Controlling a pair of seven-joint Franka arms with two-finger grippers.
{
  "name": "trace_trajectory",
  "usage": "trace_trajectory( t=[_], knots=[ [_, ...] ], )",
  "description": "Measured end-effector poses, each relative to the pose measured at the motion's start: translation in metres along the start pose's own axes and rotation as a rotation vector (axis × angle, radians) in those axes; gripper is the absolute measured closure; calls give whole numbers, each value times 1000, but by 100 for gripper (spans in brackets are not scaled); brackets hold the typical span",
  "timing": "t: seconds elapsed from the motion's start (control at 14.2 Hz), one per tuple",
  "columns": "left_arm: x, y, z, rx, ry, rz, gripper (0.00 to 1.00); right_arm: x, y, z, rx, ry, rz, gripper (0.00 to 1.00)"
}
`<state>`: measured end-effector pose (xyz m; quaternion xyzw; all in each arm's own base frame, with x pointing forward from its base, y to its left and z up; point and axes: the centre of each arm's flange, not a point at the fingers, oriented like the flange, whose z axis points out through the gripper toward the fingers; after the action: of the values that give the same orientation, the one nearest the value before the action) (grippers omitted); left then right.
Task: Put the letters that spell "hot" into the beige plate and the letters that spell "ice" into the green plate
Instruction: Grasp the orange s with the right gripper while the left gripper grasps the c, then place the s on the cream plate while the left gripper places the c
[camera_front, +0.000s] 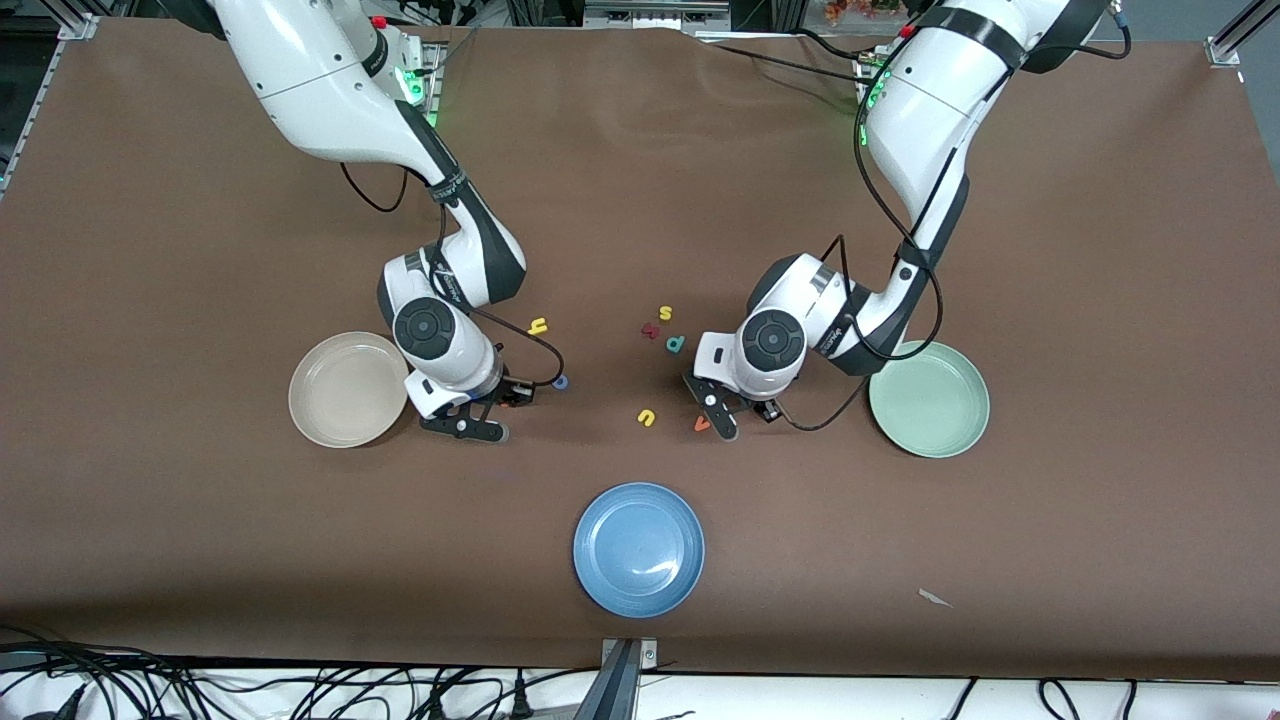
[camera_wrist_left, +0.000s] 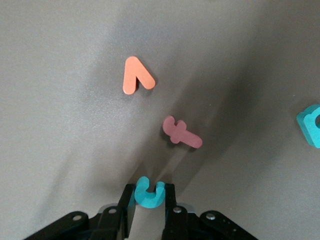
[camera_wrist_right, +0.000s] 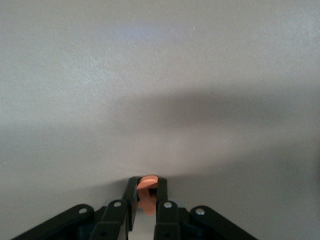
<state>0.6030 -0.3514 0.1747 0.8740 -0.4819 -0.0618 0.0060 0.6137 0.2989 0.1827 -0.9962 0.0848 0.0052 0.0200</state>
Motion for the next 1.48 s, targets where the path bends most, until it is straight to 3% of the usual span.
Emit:
trace_trajectory(
  t=[0.42, 0.92, 1.41, 1.48],
  knots=[
    [-12, -25, -46, 24, 14, 28, 72, 35, 12, -55, -21, -50, -44, 81],
    [-106, -129, -76, -32, -59, -118, 72, 47, 133, -86, -98, -89, -215, 81],
    [-183, -175, -69, -94, -115, -238, 72, 41, 237, -54, -119, -55, -341, 81],
    [-188, -177, -64, -100, -121, -245, 72, 40, 243, -48, -114, -56, -335, 77]
  ],
)
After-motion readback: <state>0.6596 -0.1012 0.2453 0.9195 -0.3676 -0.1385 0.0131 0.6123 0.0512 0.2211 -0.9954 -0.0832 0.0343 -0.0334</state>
